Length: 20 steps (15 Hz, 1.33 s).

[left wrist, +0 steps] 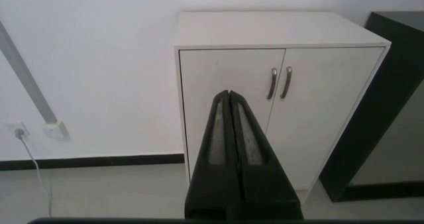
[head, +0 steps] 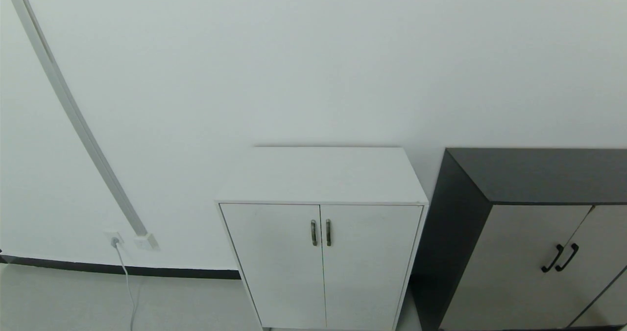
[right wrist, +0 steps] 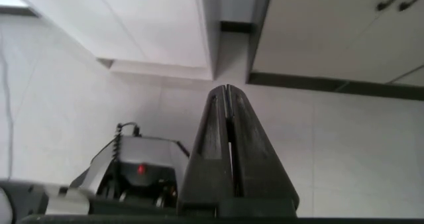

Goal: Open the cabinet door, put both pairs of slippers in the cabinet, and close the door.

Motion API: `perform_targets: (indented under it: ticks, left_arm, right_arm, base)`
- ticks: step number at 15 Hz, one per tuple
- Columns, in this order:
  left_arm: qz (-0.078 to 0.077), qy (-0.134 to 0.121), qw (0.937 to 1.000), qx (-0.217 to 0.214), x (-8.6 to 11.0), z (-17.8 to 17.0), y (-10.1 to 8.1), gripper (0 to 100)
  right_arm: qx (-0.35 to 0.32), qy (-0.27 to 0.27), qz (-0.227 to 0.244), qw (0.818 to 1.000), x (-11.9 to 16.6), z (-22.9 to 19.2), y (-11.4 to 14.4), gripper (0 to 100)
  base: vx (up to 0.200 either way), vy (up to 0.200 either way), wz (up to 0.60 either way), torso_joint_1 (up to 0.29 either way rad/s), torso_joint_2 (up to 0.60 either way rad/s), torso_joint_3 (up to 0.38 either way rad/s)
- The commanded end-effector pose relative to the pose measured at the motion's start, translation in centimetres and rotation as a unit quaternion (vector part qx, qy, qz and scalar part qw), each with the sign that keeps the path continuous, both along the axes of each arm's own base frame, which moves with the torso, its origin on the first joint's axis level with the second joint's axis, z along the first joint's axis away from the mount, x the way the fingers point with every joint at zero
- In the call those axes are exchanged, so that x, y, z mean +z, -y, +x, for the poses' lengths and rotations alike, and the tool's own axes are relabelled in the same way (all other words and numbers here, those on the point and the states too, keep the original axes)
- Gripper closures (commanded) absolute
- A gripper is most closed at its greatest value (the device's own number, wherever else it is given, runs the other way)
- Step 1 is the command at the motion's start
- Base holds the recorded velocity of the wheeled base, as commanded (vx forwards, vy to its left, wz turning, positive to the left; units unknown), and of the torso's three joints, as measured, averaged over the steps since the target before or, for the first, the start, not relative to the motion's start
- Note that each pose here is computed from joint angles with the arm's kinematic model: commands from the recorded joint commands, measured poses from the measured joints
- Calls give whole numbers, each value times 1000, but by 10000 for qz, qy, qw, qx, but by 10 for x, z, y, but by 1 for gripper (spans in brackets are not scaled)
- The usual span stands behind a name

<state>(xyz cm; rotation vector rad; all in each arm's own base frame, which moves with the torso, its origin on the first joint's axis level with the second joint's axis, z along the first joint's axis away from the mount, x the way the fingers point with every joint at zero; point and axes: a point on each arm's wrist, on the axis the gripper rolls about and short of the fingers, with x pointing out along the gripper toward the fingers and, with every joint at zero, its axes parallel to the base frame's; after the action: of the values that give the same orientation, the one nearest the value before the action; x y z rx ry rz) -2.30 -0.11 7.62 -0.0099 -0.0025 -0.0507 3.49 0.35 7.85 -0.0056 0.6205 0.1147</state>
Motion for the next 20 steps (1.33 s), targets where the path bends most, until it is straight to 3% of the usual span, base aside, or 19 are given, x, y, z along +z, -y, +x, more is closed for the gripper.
perform_targets:
  ticks: [1,4,10,14,16,20]
  left_arm:
    - [-4,-6,10000,0,0,0,0,100]
    - [-4,-6,10000,0,0,0,0,100]
    - [-4,-14,10000,0,0,0,0,100]
    - [-4,-14,10000,0,0,0,0,100]
    - [-4,-6,10000,0,0,0,0,100]
    - [-4,-6,10000,0,0,0,0,100]
  right_arm:
    - [108,96,-2,9999,-2,-8,0,100]
    - [48,289,-12,9996,-2,-14,1,100]
    - [-432,1668,3,9850,0,-36,2,100]
    - [-436,2774,38,9598,-2,-53,2,100]
    - [-382,3045,61,9517,-3,-58,2,100]
    - [-812,3057,303,9482,-2,-58,4,100]
  base:
    - [0,0,0,0,0,0]
    - [0,0,0,0,0,0]
    - [0,0,0,0,0,0]
    - [0,0,0,0,0,0]
    - [0,0,0,0,0,0]
    - [0,0,0,0,0,0]
